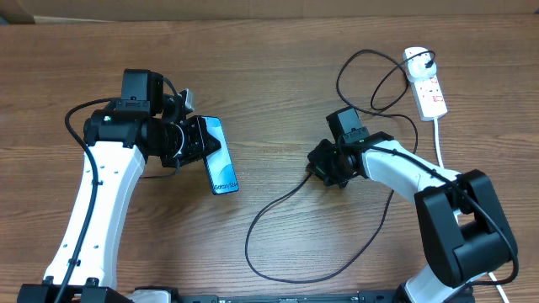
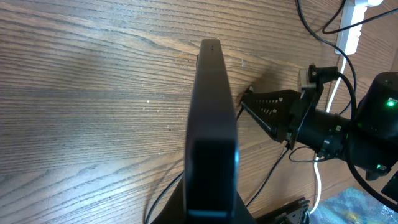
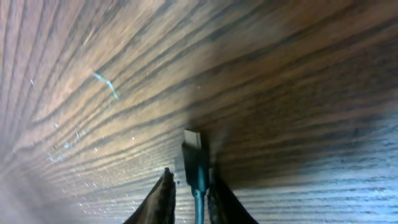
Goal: Plug charger to phone and switch on socket
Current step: 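Lower the right gripper and close it on the cable's connector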
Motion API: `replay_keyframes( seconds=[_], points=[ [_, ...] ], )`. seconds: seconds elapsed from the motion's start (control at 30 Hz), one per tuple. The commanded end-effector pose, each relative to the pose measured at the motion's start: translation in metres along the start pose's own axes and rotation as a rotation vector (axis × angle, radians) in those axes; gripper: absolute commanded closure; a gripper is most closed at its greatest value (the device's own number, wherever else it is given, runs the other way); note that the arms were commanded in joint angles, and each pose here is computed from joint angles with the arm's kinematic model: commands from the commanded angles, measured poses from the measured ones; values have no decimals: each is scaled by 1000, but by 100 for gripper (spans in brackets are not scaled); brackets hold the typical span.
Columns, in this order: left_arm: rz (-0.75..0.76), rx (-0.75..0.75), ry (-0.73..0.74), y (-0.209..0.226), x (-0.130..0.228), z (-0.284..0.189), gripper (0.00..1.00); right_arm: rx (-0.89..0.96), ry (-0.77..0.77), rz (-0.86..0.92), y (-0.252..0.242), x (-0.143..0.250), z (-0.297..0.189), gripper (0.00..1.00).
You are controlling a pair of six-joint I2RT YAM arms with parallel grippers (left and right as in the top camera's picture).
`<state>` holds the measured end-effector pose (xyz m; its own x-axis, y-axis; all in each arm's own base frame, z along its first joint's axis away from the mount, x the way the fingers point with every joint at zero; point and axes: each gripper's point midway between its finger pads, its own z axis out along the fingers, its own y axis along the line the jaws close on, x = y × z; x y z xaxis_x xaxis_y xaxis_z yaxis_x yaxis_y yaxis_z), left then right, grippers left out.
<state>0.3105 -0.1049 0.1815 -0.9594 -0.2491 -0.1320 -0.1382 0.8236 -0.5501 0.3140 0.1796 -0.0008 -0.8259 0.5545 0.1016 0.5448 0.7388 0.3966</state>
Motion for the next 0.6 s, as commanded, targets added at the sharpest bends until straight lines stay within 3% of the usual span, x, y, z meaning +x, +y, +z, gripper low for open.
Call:
replay_keyframes(
  seconds=[0.0,0.57],
  points=[
    [26,30,-5,-8,0,-3,96,113,-4,22,-32,2,20,86],
    [26,31,-7,-8,0,-3,96,115,-1,12,-31,5,21,82]
  ],
)
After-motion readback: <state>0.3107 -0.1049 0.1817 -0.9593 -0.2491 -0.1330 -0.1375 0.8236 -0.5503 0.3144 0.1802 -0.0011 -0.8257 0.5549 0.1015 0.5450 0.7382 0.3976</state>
